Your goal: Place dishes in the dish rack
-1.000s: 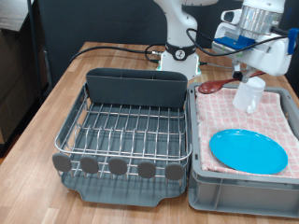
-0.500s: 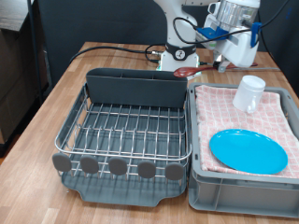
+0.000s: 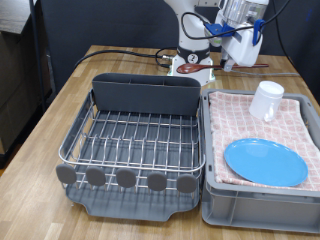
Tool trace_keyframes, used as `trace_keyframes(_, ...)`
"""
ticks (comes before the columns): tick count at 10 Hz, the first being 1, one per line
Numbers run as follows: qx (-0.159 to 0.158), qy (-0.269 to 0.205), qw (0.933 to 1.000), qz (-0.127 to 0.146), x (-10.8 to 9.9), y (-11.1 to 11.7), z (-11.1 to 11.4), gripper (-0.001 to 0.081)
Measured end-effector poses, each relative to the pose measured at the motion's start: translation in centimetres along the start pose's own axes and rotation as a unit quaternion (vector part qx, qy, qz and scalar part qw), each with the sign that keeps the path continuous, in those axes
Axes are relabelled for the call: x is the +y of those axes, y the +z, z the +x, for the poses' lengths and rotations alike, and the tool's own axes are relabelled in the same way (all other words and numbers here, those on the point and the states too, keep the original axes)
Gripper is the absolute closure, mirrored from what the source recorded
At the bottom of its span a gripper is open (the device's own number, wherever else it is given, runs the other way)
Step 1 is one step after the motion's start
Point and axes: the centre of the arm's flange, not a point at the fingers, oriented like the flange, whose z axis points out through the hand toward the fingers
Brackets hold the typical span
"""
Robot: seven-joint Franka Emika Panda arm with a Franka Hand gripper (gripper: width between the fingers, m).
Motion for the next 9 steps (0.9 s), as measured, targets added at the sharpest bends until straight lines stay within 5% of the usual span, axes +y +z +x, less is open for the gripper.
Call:
trace_keyframes(5, -0.022, 0.061, 0.9977, -0.021, 1.1, -0.3, 5.0, 0.0715)
trace_keyframes(9, -0.074, 0.075, 0.9909, -0.084, -0.1, 1.3, 8.6, 0.0715)
